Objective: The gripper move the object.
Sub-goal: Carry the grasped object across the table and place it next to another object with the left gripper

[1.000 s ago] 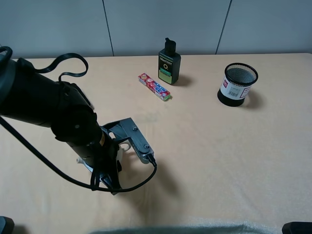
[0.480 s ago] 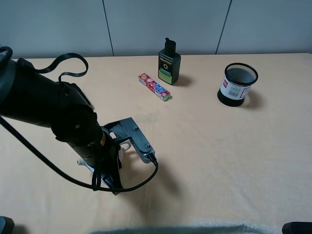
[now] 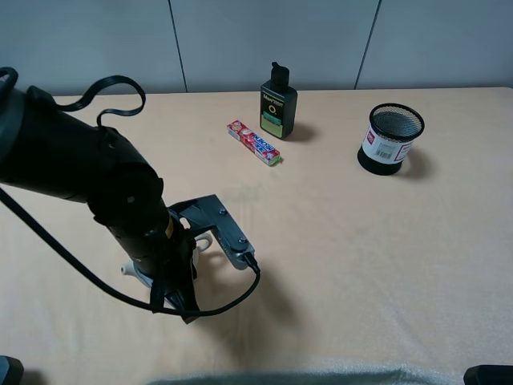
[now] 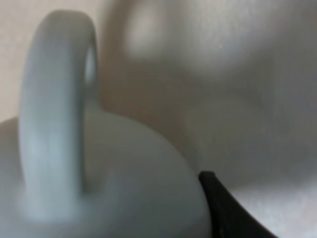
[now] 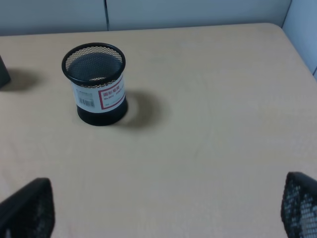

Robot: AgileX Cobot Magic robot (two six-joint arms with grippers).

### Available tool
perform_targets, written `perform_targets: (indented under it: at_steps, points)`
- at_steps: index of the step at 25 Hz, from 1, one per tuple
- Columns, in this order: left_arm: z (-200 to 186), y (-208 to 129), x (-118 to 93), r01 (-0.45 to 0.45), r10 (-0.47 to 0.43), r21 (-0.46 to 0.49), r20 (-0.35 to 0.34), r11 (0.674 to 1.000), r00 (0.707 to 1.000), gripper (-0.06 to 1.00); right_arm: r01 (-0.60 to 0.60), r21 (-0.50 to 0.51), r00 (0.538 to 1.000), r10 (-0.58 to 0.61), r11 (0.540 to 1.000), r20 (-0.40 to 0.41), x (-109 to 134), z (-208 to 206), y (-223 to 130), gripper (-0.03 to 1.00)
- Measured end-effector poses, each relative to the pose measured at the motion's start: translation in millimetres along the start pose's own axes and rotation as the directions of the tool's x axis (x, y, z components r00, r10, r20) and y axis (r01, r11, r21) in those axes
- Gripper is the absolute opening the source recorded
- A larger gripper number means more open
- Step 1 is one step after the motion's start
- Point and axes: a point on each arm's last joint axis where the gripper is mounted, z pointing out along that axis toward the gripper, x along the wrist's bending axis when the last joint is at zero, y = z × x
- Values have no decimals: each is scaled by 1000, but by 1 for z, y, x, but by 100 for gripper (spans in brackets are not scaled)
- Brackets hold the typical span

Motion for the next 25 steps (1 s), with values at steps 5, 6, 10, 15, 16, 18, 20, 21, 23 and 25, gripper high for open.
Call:
perform_targets:
  at_steps: [5, 6, 10, 15, 16, 18, 20, 21, 23, 25]
  points:
    - [-14, 10, 1, 0, 0, 34, 4, 999, 1000, 25, 0, 0, 1000, 0, 1000, 0, 0, 0, 0, 69]
    - [-16, 13, 2, 0, 0, 42, 5, 999, 1000, 24, 0, 0, 1000, 0, 1000, 0, 0, 0, 0, 69]
    - [-26, 21, 3, -1, -1, 91, 11, 996, 1000, 23, 0, 1, 1000, 0, 1000, 0, 0, 0, 0, 69]
    - [-40, 36, 4, -1, -1, 118, 14, 993, 1000, 23, 0, 1, 1000, 0, 1000, 0, 0, 0, 0, 69]
    - [-43, 39, 5, -1, -1, 120, 15, 993, 1000, 23, 0, 1, 1000, 0, 1000, 0, 0, 0, 0, 69]
    - [-49, 45, 5, -1, -1, 124, 15, 992, 1000, 23, 0, 1, 1000, 0, 1000, 0, 0, 0, 0, 69]
    - [-56, 51, 6, -1, -1, 124, 15, 992, 1000, 22, 0, 1, 1000, 0, 1000, 0, 0, 0, 0, 69]
    - [-59, 53, 7, -1, -1, 128, 16, 992, 1000, 22, 0, 1, 1000, 0, 1000, 0, 0, 0, 0, 69]
    - [-66, 60, 7, -1, -1, 124, 15, 992, 1000, 22, 0, 1, 1000, 0, 1000, 0, 0, 0, 0, 69]
    - [-72, 65, 8, -1, -1, 116, 14, 993, 1000, 22, 0, 1, 1000, 0, 1000, 0, 0, 0, 0, 69]
